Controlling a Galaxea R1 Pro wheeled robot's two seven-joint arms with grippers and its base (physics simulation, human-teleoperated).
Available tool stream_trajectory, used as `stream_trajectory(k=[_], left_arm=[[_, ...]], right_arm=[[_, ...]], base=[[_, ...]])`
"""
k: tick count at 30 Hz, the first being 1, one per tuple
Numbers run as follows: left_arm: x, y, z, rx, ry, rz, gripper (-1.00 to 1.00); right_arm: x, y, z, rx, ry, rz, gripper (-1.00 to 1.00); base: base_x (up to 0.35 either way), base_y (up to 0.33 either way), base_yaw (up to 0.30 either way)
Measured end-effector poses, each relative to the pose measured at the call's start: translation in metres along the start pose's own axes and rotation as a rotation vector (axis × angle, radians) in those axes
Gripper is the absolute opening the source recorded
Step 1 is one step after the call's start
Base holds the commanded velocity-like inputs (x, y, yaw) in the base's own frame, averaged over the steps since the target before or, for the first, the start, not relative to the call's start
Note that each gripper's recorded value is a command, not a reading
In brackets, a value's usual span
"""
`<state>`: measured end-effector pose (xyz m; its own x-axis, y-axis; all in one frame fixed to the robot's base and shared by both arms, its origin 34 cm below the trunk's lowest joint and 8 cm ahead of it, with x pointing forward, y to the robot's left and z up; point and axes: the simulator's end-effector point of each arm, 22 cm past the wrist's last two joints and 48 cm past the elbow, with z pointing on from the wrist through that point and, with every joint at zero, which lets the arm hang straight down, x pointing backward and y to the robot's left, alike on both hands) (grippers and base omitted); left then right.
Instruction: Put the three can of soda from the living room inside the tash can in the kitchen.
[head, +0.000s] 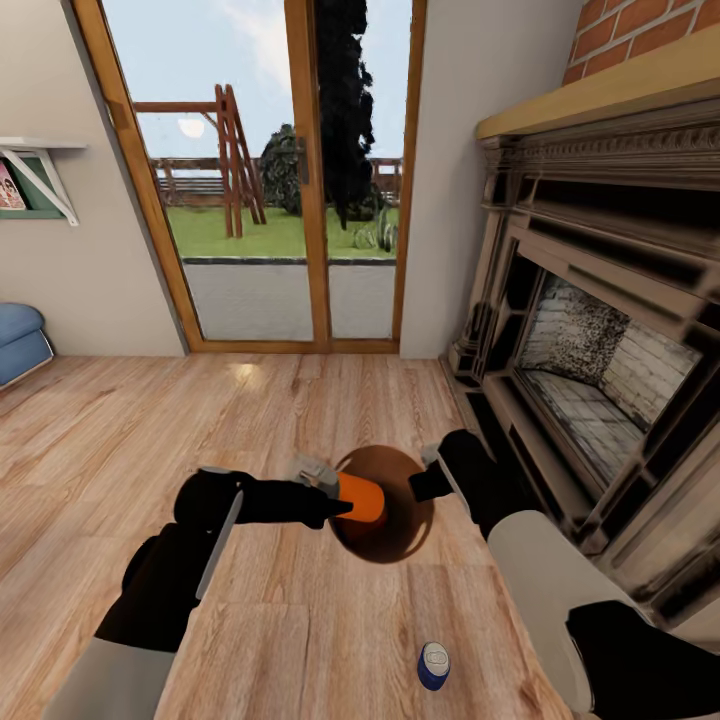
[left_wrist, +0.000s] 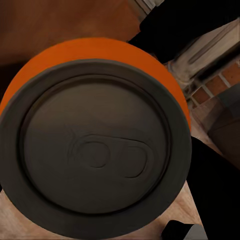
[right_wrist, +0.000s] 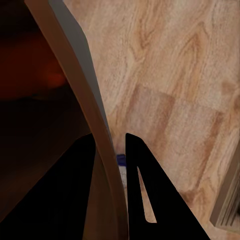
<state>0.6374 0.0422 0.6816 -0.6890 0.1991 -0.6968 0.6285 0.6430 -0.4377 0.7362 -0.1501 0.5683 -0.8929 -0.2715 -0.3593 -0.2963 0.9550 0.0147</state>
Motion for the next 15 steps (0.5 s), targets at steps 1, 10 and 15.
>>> stream_trajectory(k=[1,10,15], left_arm=[[0.001,0.0,0.001,-0.001,0.002,0.002,-1.0],[0.029,0.017,0.023,-0.044,0.069,-0.044,-1.0],[0.043,0.025,0.034,-0.067,0.099,-0.071,-1.0]], right_arm=[[0.0,0.001,0.0,-0.002,0.0,-0.001,-1.0],[0.0,0.0,0.001,0.047,0.006,-0.045,-1.0],[0.017,-0.004,0.012,0.071,0.055,-0.042,-1.0]], base=[[0.0,0.0,0.0],[0.0,0.0,0.0],[0.0,0.0,0.0]])
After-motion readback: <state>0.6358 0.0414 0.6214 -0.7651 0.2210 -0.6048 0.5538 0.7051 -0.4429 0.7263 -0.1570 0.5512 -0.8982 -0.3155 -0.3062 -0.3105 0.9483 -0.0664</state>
